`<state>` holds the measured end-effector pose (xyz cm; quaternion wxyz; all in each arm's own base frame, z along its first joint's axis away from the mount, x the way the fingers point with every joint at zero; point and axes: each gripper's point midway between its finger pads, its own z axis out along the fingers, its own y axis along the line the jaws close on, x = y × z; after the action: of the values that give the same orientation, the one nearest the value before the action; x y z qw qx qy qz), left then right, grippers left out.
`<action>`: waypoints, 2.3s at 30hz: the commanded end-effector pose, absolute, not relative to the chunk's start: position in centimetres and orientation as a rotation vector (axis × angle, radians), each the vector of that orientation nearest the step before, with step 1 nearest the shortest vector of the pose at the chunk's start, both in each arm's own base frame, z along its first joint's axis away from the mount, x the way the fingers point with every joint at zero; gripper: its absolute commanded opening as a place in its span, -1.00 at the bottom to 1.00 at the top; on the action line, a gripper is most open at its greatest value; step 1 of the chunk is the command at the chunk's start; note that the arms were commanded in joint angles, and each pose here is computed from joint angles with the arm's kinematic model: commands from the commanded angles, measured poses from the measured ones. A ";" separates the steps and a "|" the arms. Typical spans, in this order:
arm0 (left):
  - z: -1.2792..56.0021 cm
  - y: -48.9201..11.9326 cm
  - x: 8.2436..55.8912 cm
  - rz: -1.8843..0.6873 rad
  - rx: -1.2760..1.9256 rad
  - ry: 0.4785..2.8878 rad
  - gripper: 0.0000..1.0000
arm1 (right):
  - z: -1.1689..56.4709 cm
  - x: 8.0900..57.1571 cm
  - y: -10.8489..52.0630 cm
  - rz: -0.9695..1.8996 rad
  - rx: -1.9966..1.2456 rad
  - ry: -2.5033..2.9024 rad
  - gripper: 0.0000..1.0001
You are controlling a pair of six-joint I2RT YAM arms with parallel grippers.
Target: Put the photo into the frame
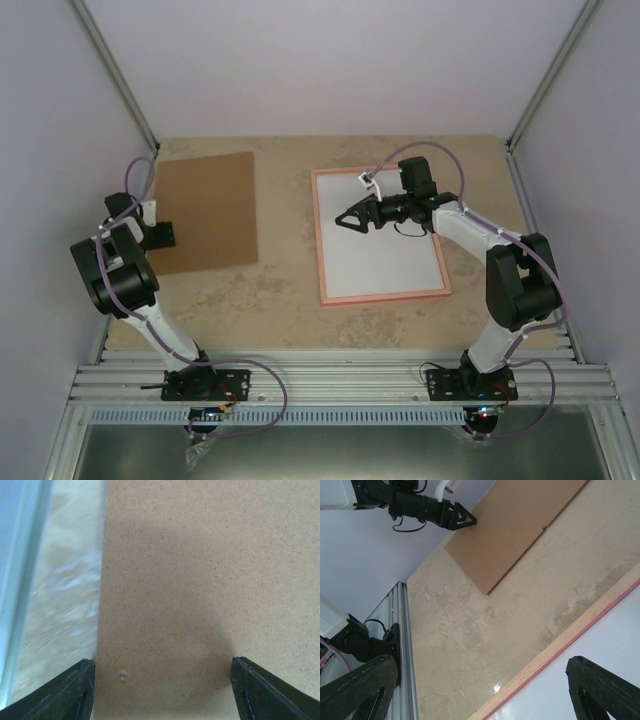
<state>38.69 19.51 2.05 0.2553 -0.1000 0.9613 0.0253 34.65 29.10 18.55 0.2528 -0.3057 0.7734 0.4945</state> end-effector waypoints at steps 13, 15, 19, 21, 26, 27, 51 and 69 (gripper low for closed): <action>-2.2 13.6 35.8 0.077 0.121 2.798 0.35 | 15.2 35.8 39.2 1.191 -0.744 2.229 0.88; -1.6 12.8 35.5 0.032 0.142 2.791 0.35 | 15.0 35.6 40.9 1.222 -0.705 2.246 0.91; -0.7 11.1 35.0 -0.062 0.179 2.796 0.34 | 13.8 36.3 43.5 1.242 -0.632 2.286 0.92; -0.5 10.4 34.7 -0.076 0.200 2.796 0.34 | 12.9 37.1 44.0 1.235 -0.581 2.308 0.92; -0.4 10.0 34.4 -0.094 0.194 2.797 0.35 | 10.2 39.7 44.7 1.165 -0.441 2.380 0.91; -0.5 9.9 34.4 -0.101 0.190 2.796 0.35 | 9.2 40.0 44.8 1.146 -0.405 2.416 0.91; -0.9 5.9 33.7 -0.289 0.236 2.786 0.33 | 9.7 37.9 49.8 1.502 -0.363 2.454 0.45; 0.5 4.9 34.1 -0.312 0.248 2.741 0.36 | 16.5 38.8 47.6 1.657 -0.245 2.287 0.03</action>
<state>37.18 6.54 2.53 0.2430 0.1002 0.9619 -0.0748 37.66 48.44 18.80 0.1539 -0.1111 0.7623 0.6187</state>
